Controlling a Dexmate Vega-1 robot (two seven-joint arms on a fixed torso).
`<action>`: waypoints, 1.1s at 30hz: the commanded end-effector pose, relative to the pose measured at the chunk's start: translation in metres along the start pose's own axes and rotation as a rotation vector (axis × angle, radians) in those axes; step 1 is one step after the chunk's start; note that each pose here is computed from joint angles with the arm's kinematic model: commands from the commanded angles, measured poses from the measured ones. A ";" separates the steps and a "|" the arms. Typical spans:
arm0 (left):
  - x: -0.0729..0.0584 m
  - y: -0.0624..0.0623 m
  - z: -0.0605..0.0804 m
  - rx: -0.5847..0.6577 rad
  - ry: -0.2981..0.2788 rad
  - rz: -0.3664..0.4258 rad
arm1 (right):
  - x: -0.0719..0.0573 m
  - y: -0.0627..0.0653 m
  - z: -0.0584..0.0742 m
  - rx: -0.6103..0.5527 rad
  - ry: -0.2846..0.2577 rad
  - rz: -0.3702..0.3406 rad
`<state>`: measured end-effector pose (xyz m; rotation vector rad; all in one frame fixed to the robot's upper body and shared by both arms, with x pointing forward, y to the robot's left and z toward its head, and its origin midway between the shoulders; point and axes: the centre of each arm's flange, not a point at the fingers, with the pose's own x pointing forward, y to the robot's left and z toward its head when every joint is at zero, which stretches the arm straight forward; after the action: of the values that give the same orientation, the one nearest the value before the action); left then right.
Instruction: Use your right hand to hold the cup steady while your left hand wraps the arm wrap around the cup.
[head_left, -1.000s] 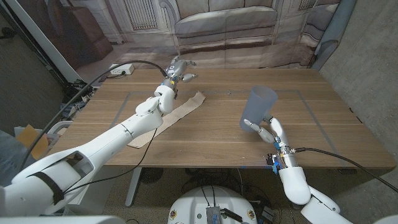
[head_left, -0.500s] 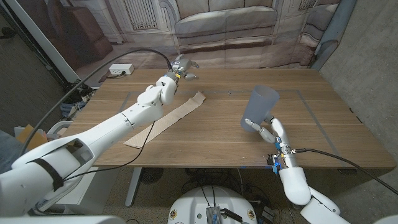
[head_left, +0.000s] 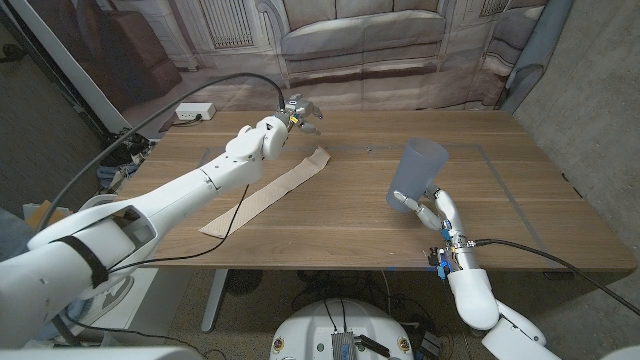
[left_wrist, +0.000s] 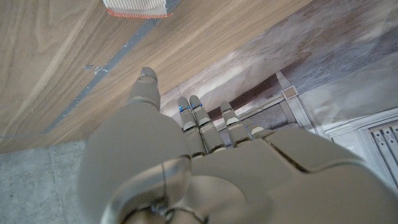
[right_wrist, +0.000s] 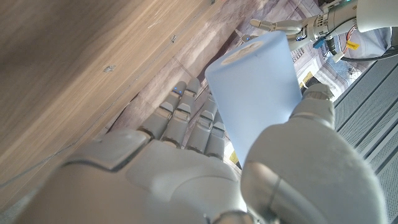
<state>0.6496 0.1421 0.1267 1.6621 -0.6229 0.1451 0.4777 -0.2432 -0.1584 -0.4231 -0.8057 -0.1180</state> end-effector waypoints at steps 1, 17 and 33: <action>0.017 -0.010 0.011 0.087 -0.039 -0.089 | 0.000 0.002 -0.004 0.009 0.017 -0.003; 0.041 -0.030 0.027 0.136 -0.086 -0.154 | 0.002 0.007 -0.008 0.023 0.035 -0.013; 0.051 -0.039 0.024 0.170 -0.105 -0.182 | 0.004 0.009 -0.012 0.024 0.062 -0.030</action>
<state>0.6961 0.1055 0.1116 1.8610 -0.5607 -0.0019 0.4879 -0.2410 -0.1650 -0.3877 -0.7645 -0.1377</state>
